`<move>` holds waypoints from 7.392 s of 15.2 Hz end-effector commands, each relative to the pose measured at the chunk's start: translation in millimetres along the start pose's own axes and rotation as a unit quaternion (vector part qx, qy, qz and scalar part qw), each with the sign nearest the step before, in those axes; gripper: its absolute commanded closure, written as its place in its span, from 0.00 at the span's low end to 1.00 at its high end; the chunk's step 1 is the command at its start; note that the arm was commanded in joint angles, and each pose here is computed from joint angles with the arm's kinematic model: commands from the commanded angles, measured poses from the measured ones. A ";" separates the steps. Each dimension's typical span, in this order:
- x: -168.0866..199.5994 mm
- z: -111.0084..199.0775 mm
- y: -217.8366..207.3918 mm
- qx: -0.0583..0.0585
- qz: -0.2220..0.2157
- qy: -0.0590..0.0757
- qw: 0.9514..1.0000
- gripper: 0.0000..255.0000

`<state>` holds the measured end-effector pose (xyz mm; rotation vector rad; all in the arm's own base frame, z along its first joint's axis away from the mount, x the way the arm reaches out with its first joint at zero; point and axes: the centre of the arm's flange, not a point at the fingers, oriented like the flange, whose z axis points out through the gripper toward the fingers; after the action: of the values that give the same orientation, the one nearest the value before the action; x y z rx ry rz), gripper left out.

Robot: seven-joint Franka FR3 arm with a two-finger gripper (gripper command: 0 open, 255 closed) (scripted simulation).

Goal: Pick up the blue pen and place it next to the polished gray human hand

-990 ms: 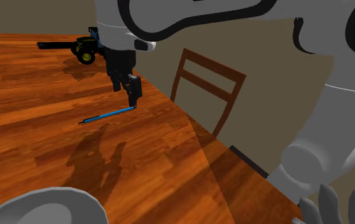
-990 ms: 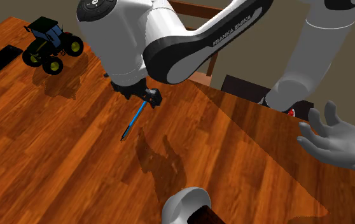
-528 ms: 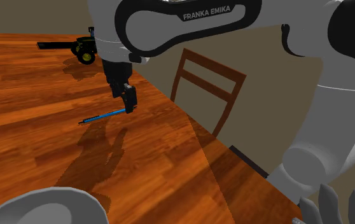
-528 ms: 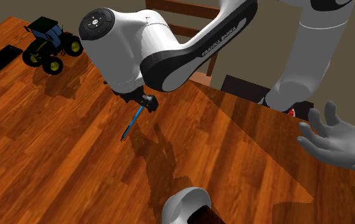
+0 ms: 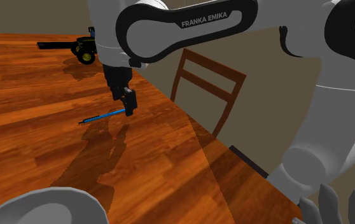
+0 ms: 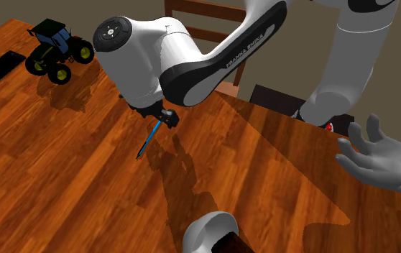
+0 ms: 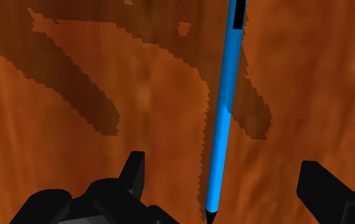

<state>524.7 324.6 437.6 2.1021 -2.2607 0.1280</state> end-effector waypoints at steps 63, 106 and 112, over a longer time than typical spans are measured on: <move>-5.2 -211.5 164.4 0.000 0.000 0.000 1.000 1.00; -64.6 -147.1 523.6 0.000 0.000 0.000 1.000 1.00; -67.6 -115.5 524.4 0.000 0.000 0.000 1.000 1.00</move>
<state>4.5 439.4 539.4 2.1021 -2.2604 0.1282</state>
